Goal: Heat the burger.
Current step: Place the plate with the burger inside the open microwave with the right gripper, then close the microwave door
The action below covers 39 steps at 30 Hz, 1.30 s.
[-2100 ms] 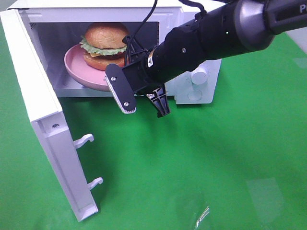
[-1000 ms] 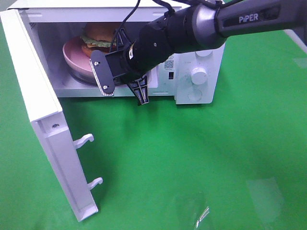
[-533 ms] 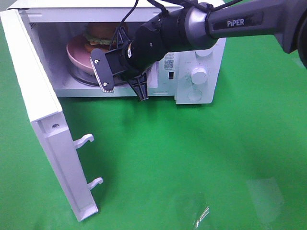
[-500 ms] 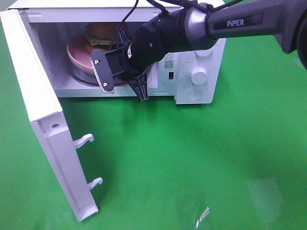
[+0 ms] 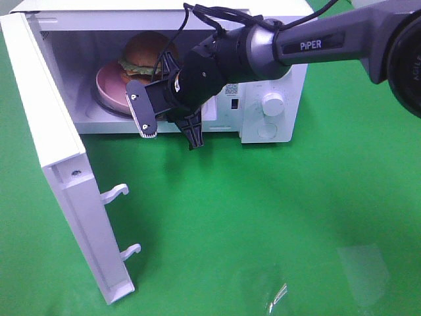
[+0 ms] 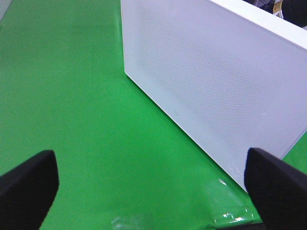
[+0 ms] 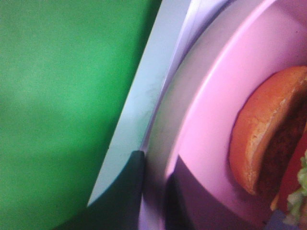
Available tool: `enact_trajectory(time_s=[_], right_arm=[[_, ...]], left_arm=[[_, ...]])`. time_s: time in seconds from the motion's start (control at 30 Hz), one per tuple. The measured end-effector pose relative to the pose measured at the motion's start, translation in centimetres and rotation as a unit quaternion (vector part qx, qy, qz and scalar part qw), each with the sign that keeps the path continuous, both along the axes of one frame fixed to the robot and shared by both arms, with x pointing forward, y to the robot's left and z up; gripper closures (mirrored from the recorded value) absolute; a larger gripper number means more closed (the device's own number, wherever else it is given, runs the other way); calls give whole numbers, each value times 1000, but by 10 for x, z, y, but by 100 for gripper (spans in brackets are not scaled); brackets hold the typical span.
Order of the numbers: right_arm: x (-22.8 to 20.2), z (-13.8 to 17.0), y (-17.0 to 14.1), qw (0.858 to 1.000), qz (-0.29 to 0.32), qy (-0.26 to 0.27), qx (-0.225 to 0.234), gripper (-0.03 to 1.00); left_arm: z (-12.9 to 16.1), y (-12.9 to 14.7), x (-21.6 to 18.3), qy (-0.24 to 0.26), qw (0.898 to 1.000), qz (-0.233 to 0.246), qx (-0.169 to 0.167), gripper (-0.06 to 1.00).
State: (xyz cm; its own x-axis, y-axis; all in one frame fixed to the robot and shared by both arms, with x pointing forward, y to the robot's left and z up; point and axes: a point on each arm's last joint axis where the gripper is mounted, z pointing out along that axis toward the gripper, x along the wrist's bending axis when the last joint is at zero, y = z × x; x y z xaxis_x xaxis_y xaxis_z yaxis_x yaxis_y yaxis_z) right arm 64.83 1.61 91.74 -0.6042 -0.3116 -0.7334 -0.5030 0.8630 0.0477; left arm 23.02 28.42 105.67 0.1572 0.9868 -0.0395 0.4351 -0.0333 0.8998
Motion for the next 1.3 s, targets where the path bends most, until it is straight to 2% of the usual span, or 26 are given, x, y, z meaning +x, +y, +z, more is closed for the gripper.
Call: enact_trajectory(time_s=[0.33,0.37,0.4,0.57,0.8,1.3], right_arm=[[3,7,3,1000,8,-24,17,75],[3,10,3,999,4,-23,22,68],[3,10,3,999,4,-23,22,68],[2,9,2,1000,-4,-13,21,58],[2,9,2,999,-30,4,41,53],[-1,11,-3,997,-57,34,33,36]], left_arm=[[0,0,0,0,1000,0,0,-2],[0,0,0,0,1000,0,0,-2],[0,0,0,0,1000,0,0,-2],[0,0,0,0,1000,0,0,-2],[0,0,0,0,1000,0,0,-2],[0,0,0,0,1000,0,0,-2]])
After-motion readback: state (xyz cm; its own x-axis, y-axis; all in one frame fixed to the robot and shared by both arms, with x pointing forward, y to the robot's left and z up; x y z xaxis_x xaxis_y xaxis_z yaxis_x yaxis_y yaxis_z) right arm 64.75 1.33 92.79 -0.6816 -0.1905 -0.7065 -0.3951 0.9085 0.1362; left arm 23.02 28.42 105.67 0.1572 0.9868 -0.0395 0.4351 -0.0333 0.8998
